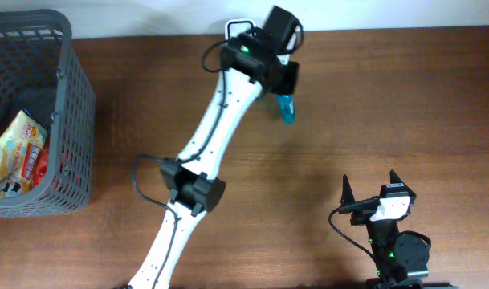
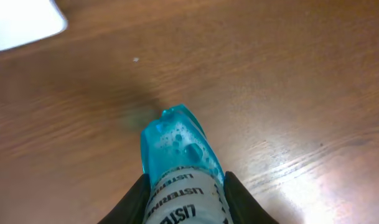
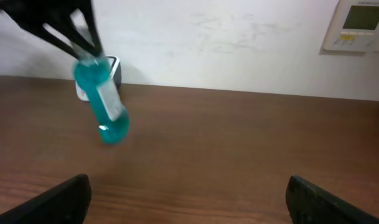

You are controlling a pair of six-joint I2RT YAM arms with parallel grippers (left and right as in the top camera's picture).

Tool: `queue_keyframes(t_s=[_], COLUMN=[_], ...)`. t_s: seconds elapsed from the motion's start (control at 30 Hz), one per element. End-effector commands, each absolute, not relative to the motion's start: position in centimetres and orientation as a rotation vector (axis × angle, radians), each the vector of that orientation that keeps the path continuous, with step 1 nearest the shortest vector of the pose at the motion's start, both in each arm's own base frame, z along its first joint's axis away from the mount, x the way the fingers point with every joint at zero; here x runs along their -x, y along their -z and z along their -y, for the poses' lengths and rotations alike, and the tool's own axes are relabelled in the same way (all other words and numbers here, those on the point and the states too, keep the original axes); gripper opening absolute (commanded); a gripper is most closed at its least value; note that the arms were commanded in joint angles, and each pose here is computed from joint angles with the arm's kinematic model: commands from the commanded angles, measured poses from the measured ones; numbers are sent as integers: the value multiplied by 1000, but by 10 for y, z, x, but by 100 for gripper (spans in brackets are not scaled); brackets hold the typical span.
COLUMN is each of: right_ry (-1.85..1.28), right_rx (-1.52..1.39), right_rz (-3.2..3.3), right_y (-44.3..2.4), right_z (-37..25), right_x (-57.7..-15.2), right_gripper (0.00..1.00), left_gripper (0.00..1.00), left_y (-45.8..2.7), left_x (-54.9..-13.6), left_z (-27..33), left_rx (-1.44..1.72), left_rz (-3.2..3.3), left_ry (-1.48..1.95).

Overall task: Scan the item barcode
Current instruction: 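Lift the mouthwash out and place it on the table near the scanner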

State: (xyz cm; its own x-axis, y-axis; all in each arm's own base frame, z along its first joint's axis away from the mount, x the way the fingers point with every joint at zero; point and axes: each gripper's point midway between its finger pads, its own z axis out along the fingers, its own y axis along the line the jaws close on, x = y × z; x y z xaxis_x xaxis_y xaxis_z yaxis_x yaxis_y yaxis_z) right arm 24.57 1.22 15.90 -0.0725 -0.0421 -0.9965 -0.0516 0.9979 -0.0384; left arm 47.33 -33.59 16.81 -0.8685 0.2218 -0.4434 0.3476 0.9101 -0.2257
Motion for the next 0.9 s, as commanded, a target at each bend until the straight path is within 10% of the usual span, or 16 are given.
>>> queue_keyframes(t_s=[0.0,0.3,0.4,0.5,0.87], right_ry=[10,10,10,10,10], right_rx=[65,65,65,65,65], right_rz=[-1649,-1649,-1649,-1649,-1649], right_y=[-155,-155,-155,-155,-155], right_z=[-9,-9,-9,-9,-9], right_x=[-246,-246,-246,-246,-246], right_gripper=[98,98,98,98,98], left_gripper=[10,25,80,96,100], left_y=[-171,-138,-147,-177,-327], left_x=[-467,-459,-462,-468,-480], left_z=[372,399,399,399,300], left_rx=[-474,-529,-520,-494,-280], left_rz=[-2585,-2574,-2549,-2473,-2276], left_ry=[451,342,356,400,438])
